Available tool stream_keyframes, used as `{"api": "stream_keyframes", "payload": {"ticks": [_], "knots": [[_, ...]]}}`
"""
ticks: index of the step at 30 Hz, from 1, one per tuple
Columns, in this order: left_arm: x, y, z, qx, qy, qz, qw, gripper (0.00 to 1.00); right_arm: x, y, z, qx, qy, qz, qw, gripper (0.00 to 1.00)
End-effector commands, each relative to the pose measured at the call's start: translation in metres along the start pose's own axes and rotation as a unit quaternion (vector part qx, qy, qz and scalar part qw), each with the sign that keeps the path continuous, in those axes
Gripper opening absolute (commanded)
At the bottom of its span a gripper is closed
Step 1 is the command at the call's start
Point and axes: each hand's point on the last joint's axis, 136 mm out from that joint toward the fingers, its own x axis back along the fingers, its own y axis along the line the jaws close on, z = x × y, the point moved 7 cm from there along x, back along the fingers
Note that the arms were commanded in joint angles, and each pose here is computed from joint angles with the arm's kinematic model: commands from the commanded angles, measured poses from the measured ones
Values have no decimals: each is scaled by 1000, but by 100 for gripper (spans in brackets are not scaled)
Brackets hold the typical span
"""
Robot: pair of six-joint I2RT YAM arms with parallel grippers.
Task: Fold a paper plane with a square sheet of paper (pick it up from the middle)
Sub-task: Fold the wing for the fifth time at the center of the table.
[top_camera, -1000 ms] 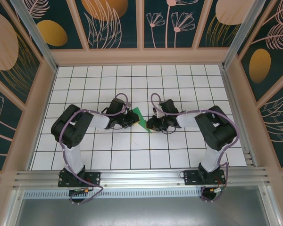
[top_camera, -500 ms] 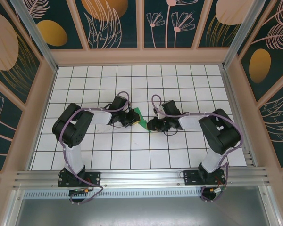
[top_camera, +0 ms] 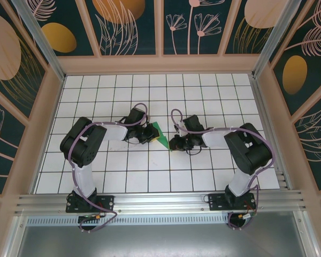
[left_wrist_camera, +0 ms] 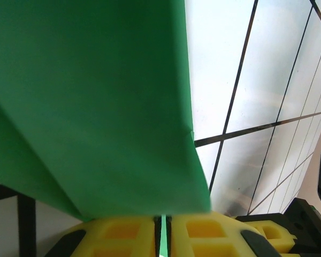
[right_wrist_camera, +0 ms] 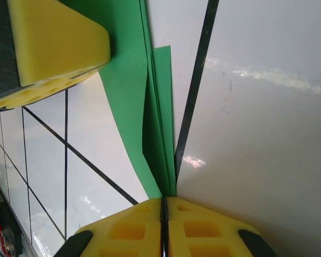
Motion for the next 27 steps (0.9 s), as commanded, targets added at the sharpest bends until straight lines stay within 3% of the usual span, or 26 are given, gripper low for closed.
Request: {"api": "stream_keyframes", "payload": {"ticks": [1, 8, 17, 27], "knots": [[-12, 52, 0, 25, -25, -116, 993, 16, -1, -6, 3, -8, 15, 29, 999, 13], [-13, 54, 0, 25, -26, -122, 992, 16, 29, 33, -27, 28, -54, 15, 998, 20], [-12, 54, -1, 25, -26, -123, 992, 16, -13, 42, -29, 41, -3, 31, 999, 13], [-12, 54, -2, 26, -30, -131, 991, 16, -23, 24, -25, 30, 22, 81, 996, 9]]}}
